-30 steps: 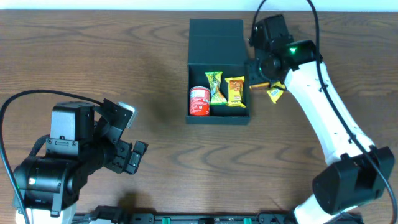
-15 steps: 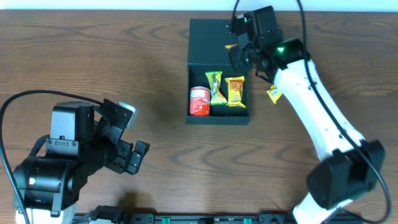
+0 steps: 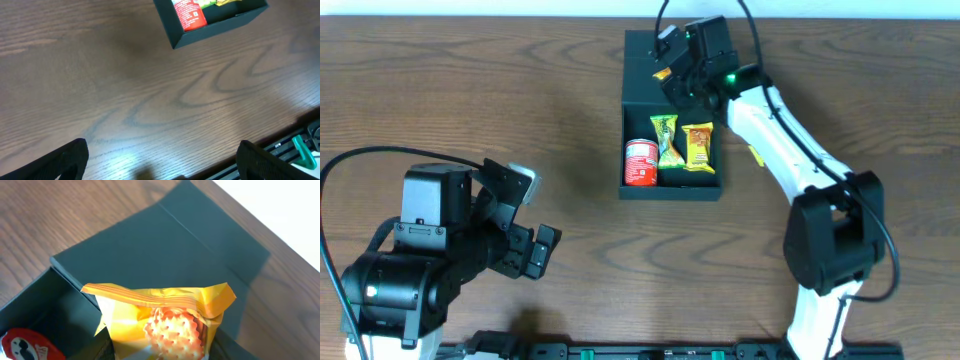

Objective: Pack container
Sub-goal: 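Carry the cracker packet with the right gripper over the box, then lower the cracker packet into the box and open the right gripper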

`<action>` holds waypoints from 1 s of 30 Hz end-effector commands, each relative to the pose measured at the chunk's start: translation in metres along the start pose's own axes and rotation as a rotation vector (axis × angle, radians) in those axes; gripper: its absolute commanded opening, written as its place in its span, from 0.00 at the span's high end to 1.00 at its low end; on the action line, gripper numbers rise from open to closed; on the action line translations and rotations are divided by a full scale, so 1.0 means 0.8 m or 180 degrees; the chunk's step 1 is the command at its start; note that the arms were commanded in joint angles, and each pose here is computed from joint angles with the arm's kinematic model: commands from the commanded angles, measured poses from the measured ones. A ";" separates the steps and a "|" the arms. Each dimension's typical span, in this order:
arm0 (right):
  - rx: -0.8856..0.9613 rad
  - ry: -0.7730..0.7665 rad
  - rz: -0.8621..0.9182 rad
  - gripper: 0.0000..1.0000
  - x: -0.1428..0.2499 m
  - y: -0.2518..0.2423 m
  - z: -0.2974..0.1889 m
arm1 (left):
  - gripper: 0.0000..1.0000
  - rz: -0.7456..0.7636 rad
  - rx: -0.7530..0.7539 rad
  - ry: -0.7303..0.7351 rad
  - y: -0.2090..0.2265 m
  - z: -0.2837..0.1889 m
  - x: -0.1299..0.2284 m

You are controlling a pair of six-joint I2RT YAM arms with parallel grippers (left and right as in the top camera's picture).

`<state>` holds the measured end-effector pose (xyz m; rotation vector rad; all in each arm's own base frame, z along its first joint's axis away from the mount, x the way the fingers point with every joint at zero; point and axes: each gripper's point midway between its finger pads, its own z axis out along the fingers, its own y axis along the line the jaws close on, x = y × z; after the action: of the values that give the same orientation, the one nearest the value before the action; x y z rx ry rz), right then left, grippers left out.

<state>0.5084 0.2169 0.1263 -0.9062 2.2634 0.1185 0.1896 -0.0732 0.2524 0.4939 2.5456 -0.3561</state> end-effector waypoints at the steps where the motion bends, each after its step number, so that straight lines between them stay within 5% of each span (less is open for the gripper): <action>1: -0.0270 -0.0030 -0.0179 0.57 -0.001 0.028 0.021 | 0.05 -0.0097 0.0052 0.0002 -0.003 0.000 0.002; 17: -0.0937 0.0324 -0.0896 0.57 0.038 0.111 0.018 | 0.05 -0.0140 -0.0005 0.0181 -0.001 -0.001 0.019; 30: -0.1167 0.0030 -0.1269 0.47 0.025 0.127 0.024 | 0.05 -0.0166 0.0010 0.0258 -0.003 -0.001 0.027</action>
<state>0.4446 0.2782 0.0824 -1.4907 2.1143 0.3179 0.1729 -0.0703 0.2437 0.4726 2.6286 -0.3674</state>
